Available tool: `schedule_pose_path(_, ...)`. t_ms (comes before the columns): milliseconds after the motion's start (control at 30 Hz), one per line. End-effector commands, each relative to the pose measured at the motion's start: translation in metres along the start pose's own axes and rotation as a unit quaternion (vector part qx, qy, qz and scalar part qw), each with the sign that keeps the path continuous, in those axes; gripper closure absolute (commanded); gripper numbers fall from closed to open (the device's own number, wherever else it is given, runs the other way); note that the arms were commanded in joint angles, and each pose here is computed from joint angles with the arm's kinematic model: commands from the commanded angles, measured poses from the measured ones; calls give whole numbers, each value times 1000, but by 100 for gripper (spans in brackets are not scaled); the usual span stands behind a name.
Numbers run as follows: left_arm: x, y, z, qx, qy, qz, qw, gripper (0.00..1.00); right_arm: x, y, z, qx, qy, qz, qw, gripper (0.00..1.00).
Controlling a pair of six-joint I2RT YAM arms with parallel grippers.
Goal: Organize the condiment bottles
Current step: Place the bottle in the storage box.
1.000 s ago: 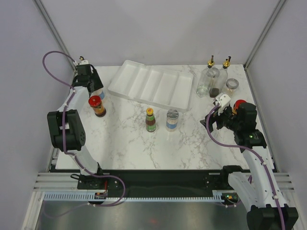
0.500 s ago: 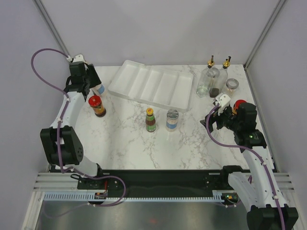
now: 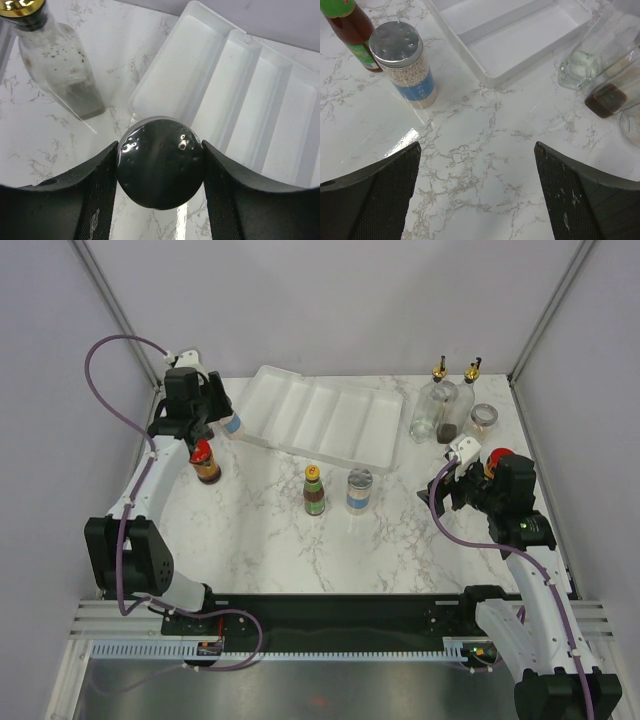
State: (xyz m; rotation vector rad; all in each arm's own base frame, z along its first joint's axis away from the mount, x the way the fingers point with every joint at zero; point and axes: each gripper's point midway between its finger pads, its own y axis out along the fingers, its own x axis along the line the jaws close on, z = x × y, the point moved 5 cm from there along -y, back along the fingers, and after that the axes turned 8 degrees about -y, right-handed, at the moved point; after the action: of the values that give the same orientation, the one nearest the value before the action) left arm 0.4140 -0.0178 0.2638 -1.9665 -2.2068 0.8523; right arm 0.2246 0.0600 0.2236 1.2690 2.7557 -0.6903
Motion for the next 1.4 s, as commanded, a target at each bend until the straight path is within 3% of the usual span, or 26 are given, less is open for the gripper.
schedule_pose_path(0,-30,-21,-39,-72,17,51,996,98,-3,-4,-17,-28,-27,0,999,2)
schedule_pose_path(333,-78,-10,-44,-67,33,98,992,98,-2,-5,-18,-29,-28,0,999,2)
schedule_pose_path(633,-134,42,-51,-40,45,156,986,98,-1,-6,-19,-31,-29,0,999,2)
schedule_pose_path(967,-173,110,-45,-45,82,135,986,98,2,-5,-19,-28,-32,-6,999,2)
schedule_pose_path(1367,-189,150,-22,-51,107,113,987,98,4,-3,-19,-22,-34,-13,999,2)
